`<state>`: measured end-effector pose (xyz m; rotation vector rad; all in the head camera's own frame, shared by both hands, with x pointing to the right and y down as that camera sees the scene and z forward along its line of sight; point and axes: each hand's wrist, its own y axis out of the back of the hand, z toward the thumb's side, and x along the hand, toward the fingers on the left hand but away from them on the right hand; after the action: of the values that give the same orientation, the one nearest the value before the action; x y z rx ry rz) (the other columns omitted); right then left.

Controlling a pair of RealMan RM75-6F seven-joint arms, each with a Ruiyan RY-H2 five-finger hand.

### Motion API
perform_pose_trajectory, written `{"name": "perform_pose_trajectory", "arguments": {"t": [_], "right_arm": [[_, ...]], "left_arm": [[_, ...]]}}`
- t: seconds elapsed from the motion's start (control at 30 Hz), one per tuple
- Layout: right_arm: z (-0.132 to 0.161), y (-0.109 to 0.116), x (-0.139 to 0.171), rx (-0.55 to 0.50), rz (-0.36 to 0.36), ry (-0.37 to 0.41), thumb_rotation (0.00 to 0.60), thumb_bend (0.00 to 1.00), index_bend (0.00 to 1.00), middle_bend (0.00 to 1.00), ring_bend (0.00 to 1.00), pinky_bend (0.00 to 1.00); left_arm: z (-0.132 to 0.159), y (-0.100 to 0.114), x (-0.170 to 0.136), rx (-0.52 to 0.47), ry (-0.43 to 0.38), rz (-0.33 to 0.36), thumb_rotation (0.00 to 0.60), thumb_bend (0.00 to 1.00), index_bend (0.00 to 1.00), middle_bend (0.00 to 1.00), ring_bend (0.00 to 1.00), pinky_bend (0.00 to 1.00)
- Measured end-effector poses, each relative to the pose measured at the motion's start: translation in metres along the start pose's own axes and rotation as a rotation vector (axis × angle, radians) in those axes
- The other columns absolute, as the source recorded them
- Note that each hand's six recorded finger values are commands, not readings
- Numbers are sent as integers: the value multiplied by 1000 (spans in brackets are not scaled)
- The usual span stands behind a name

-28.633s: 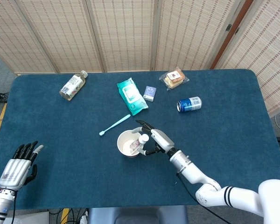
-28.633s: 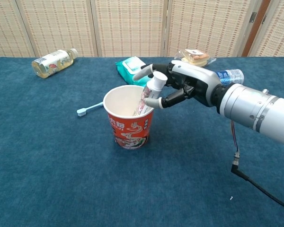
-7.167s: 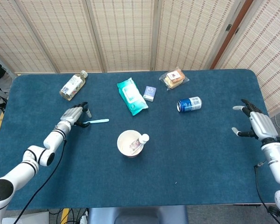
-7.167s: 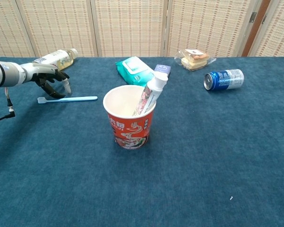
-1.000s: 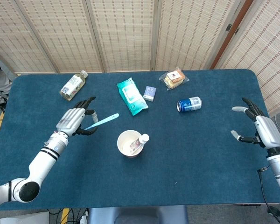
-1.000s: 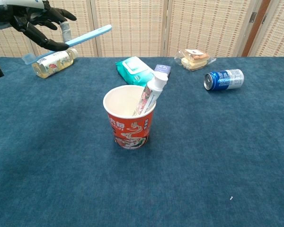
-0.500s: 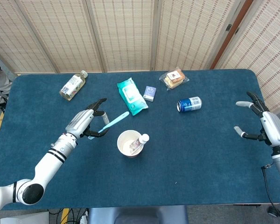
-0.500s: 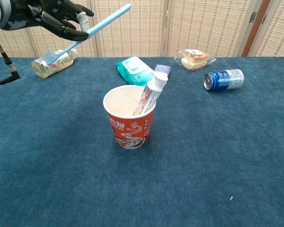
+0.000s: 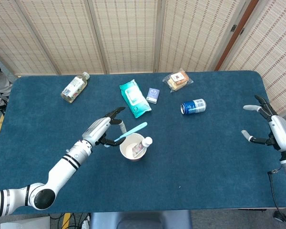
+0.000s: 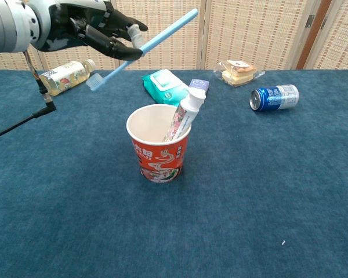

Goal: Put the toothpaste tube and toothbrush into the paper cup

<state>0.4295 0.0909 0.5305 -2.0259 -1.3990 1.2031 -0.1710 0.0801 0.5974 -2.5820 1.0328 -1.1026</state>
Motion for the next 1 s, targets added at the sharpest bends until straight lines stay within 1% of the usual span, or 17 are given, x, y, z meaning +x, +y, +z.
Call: {"name": "perform_pose_trajectory", "arguments": {"t": [0.37, 0.77, 1.0], "right_arm": [[-12, 4, 6, -13, -5, -22, 600, 185, 285, 26, 0, 115], [-20, 2, 13, -23, -2, -36, 600, 184, 285, 26, 0, 115], [-24, 2, 16, -27, -2, -46, 600, 184, 285, 26, 0, 115]], "left_arm": [[8, -16, 24, -75, -29, -17, 600, 409, 739, 0, 0, 0], [10, -41, 30, -136, -49, -50, 600, 412, 739, 0, 0, 0], [6, -52, 36, -163, -64, -52, 600, 416, 739, 0, 0, 0]]}}
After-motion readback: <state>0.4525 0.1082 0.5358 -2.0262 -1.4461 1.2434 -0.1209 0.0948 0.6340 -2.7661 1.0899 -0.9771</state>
